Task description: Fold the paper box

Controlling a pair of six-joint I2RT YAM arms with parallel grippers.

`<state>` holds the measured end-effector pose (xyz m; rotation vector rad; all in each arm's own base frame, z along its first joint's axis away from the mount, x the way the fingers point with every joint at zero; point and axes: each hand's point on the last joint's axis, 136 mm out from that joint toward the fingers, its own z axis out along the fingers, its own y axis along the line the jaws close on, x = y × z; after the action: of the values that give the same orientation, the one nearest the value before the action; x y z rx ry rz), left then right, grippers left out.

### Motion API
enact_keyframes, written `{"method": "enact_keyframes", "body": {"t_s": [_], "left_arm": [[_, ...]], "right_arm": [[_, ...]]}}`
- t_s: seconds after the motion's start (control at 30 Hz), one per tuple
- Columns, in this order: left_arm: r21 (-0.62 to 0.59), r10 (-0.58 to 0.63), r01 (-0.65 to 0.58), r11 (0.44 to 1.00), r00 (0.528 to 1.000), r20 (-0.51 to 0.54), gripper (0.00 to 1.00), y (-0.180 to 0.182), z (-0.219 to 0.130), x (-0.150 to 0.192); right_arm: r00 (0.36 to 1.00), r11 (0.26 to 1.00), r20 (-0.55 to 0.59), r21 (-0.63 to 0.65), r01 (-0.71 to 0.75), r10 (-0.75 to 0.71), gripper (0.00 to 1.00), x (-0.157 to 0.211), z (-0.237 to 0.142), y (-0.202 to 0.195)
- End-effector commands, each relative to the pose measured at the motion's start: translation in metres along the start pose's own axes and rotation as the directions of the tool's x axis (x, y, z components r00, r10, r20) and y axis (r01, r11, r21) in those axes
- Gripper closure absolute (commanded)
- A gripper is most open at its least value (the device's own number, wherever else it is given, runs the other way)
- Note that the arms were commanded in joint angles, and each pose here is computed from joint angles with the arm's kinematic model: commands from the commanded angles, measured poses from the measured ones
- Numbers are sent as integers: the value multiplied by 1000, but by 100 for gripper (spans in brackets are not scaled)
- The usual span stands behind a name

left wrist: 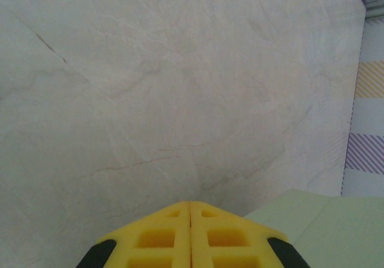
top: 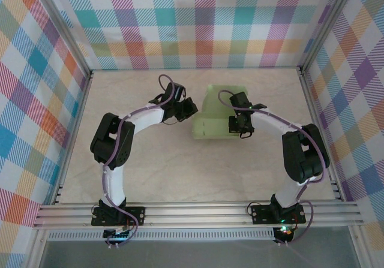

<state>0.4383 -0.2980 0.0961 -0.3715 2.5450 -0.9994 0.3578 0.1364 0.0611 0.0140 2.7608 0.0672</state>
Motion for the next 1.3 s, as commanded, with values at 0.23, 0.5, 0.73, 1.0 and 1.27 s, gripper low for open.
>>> {"method": "enact_keyframes", "body": {"t_s": [0.23,0.5,0.73,1.0,1.27], "left_arm": [[-29,104,-105,994,994,-36,86,-9,-29,18],[-11,149,-149,989,989,-18,73,-13,-50,4],[38,-82,79,996,994,77,55,-31,-67,-13],[-24,-266,272,962,954,141,75,-20,-43,-15],[9,-338,339,941,934,117,77,-26,-10,-28]], "right_arm": [[994,996,64,11,-87,86,100,-20,-8,-1],[994,996,70,11,-88,87,100,-18,-10,-4],[992,995,69,12,-102,101,100,-19,-9,-3],[992,994,69,-14,-107,108,100,-19,-10,1],[990,992,71,-42,-118,121,100,-14,-14,2]]}}
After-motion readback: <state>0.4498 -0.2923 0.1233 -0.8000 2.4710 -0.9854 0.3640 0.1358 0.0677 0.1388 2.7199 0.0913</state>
